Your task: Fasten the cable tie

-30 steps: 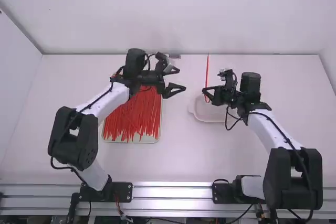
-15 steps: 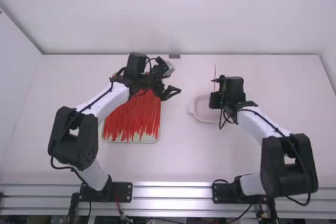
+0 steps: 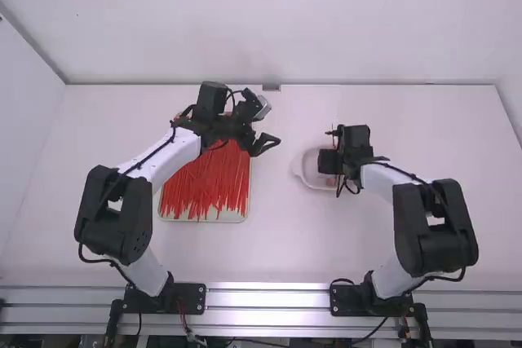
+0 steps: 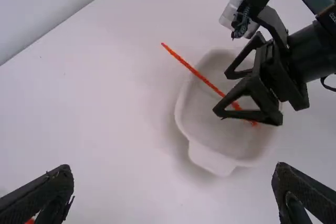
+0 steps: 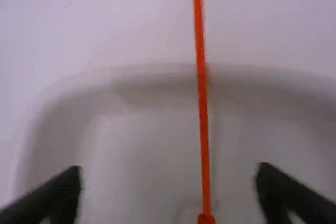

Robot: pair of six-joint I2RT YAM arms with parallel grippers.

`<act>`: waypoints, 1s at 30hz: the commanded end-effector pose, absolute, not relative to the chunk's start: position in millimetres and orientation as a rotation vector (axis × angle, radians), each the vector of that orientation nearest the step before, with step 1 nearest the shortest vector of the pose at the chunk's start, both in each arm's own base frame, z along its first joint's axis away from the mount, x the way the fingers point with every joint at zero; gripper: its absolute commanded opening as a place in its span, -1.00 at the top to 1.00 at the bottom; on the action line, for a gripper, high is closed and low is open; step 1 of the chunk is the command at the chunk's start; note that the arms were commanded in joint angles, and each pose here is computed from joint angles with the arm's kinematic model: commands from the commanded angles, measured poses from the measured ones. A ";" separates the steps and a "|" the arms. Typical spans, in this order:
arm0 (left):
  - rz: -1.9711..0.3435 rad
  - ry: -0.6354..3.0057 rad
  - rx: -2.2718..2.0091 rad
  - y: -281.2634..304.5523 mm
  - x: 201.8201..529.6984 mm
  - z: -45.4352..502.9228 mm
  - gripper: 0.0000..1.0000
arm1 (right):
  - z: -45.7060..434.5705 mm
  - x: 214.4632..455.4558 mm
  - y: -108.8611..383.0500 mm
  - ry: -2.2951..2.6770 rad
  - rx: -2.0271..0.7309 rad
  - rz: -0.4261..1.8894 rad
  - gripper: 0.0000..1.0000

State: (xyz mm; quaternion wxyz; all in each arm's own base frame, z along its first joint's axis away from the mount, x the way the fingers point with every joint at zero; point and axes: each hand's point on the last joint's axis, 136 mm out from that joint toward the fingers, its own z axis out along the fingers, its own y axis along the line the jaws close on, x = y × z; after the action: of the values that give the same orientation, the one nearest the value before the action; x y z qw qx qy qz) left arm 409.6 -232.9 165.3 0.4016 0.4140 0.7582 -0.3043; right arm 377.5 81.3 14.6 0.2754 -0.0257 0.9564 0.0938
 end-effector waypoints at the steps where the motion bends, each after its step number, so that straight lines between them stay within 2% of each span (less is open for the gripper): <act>1: -0.782 1.913 1.057 -235.4 407.6 165.4 -0.98 | 34.7 389.4 82.9 2.512 -0.077 0.215 -0.97; 9: -0.821 1.962 0.996 -235.1 405.6 167.3 -0.98 | 67.0 392.2 87.5 2.483 -0.077 0.230 -0.96; 21: -0.830 1.992 0.989 -226.5 376.6 202.7 -0.98 | 124.1 361.1 82.0 2.441 -0.047 0.252 -0.97; 30: -0.698 2.022 0.785 -179.9 392.7 210.2 -0.81 | 133.7 361.0 39.0 2.340 -0.023 0.112 -0.79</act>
State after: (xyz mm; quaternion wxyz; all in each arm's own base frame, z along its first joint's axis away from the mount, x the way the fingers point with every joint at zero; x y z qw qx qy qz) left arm 391.2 -195.8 209.0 0.4128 0.3424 0.7921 -0.2914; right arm 365.5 49.1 132.8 0.3821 -0.0044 0.9220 0.0625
